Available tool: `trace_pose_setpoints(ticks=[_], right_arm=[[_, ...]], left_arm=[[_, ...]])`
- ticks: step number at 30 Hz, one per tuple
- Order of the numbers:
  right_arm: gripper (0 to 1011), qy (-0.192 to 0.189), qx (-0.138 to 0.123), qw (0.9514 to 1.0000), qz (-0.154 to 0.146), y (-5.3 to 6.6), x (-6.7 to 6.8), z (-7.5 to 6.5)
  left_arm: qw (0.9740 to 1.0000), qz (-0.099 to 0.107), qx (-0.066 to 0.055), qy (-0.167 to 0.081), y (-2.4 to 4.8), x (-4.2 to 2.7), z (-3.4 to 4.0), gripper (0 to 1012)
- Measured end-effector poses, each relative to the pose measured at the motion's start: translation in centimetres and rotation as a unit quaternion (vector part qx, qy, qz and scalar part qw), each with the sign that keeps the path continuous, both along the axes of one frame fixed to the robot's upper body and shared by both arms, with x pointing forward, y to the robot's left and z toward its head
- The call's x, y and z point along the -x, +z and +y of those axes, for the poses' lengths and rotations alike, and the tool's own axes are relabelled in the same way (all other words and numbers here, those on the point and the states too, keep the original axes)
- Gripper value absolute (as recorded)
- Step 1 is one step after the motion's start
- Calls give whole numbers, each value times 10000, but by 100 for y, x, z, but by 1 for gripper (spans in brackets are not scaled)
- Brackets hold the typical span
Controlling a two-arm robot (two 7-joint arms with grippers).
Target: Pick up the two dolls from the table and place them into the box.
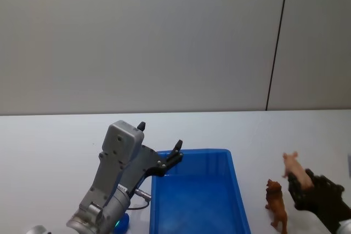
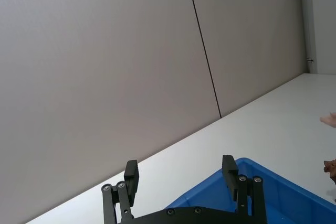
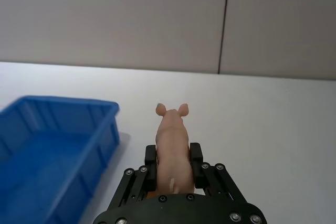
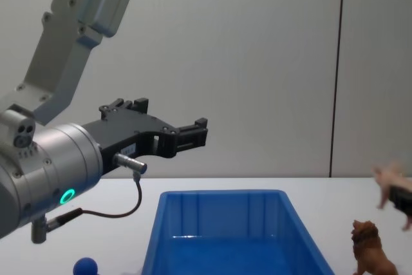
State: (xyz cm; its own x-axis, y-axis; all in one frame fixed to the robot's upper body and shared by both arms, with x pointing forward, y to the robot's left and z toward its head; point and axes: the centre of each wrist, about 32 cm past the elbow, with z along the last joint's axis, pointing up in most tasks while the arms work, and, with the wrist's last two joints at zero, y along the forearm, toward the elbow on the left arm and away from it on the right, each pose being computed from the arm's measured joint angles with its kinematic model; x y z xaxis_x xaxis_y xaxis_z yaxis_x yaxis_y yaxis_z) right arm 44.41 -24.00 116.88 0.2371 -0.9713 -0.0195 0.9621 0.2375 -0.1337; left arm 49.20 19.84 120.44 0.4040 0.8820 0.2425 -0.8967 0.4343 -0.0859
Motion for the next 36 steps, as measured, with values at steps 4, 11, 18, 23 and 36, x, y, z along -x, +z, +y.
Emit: trace_pose_setpoints(ticks=[4,11,18,23,36], right_arm=[[361,206,-81,9997,-130,89,-25,69],[361,625,-233,9975,-250,202,-85,216],[361,1169,-404,9921,-225,263,-172,418],[362,1403,-472,9889,-163,263,-224,522],[771,1675,-546,9843,63,230,-347,712]], left_arm=[[10000,0,0,0,0,0,0,1001],[10000,0,0,0,0,0,0,1001],[10000,0,0,0,0,0,0,1001],[10000,0,0,0,0,0,0,1001],[10000,0,0,0,0,0,0,1001]])
